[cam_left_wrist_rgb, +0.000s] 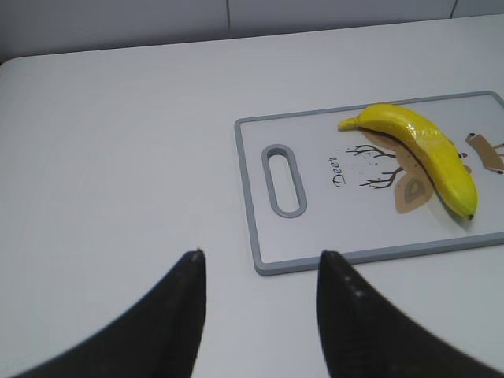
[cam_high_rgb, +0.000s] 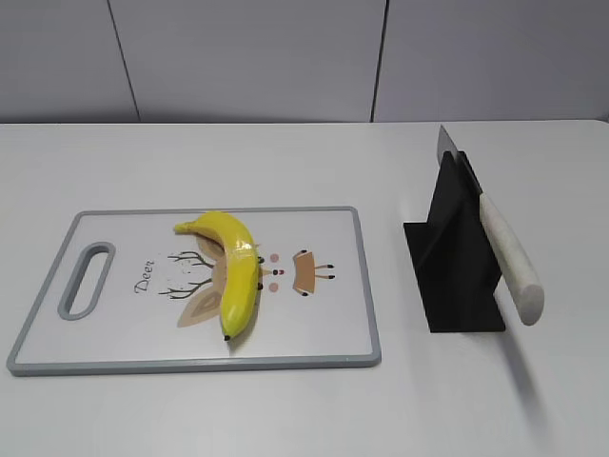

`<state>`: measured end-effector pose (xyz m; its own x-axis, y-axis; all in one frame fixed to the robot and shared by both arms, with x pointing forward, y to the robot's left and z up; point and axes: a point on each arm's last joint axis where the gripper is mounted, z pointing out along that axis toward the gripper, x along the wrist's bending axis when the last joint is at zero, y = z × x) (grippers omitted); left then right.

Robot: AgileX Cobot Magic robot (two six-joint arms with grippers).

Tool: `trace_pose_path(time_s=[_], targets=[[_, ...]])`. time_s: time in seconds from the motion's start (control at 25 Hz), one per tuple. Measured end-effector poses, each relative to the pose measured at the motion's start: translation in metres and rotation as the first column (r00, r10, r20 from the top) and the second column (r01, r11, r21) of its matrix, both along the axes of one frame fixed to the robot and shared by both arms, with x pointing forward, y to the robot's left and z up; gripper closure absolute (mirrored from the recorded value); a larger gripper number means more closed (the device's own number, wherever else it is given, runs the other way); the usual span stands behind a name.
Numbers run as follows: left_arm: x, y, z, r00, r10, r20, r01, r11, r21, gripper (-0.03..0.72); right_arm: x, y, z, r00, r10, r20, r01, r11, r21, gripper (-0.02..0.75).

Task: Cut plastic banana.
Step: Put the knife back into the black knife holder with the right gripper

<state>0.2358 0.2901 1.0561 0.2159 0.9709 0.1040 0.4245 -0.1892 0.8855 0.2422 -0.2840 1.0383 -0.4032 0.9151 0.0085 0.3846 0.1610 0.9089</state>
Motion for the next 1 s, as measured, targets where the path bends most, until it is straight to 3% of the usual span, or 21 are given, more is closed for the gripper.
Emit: trace_pose_path(time_s=[0.24,1.0], targets=[[0.0,0.0,0.0,1.0,0.0,0.0,0.0,1.0,0.0,0.254,0.0019,-0.0005,0.0,0.993,-0.119,0.0,0.119,0.993,0.0,0.156],[0.0,0.0,0.0,1.0,0.0,0.0,0.0,1.0,0.0,0.269,0.0027,-0.0007,0.0,0.985,-0.173,0.0,0.173,0.985,0.001,0.156]])
